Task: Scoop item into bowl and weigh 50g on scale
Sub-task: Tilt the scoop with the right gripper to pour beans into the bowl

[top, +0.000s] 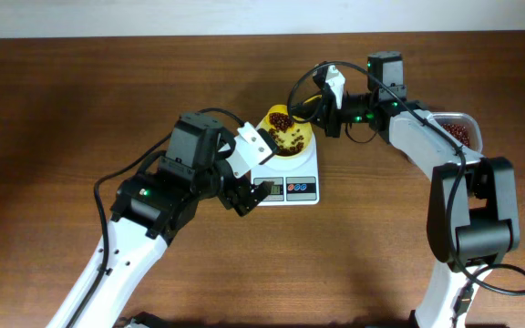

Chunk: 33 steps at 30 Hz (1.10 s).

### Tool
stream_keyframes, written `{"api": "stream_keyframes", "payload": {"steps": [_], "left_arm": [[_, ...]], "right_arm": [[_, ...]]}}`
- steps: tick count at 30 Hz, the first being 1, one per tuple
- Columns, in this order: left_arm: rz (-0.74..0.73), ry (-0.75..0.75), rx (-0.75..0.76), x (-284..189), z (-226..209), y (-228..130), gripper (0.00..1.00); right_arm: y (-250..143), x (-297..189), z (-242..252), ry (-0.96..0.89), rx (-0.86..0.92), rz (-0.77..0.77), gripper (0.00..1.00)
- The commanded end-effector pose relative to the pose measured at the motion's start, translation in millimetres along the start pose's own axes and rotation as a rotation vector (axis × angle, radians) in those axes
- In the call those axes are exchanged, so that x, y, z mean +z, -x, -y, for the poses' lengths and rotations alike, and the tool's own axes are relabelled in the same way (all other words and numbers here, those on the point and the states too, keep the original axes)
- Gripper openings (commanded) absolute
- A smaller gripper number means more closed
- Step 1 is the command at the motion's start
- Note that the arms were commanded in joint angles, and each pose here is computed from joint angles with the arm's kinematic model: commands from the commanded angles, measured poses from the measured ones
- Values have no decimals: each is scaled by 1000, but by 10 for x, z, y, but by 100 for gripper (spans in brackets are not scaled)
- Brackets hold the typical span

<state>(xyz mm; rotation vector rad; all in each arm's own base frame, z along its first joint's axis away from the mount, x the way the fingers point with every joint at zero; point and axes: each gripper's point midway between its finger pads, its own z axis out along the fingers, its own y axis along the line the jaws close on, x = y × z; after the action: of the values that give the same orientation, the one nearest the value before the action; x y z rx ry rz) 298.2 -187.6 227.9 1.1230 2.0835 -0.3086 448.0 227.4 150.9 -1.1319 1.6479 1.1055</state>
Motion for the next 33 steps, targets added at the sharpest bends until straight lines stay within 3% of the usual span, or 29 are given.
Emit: {"api": "stream_keyframes", "payload": {"steps": [1, 33], "left_arm": [[11, -16, 12, -12, 40, 10, 99], [11, -16, 12, -12, 40, 10, 99]], "right_arm": [[-46, 23, 13, 8, -21, 0, 4], [-122, 15, -9, 10, 5, -22, 4]]}}
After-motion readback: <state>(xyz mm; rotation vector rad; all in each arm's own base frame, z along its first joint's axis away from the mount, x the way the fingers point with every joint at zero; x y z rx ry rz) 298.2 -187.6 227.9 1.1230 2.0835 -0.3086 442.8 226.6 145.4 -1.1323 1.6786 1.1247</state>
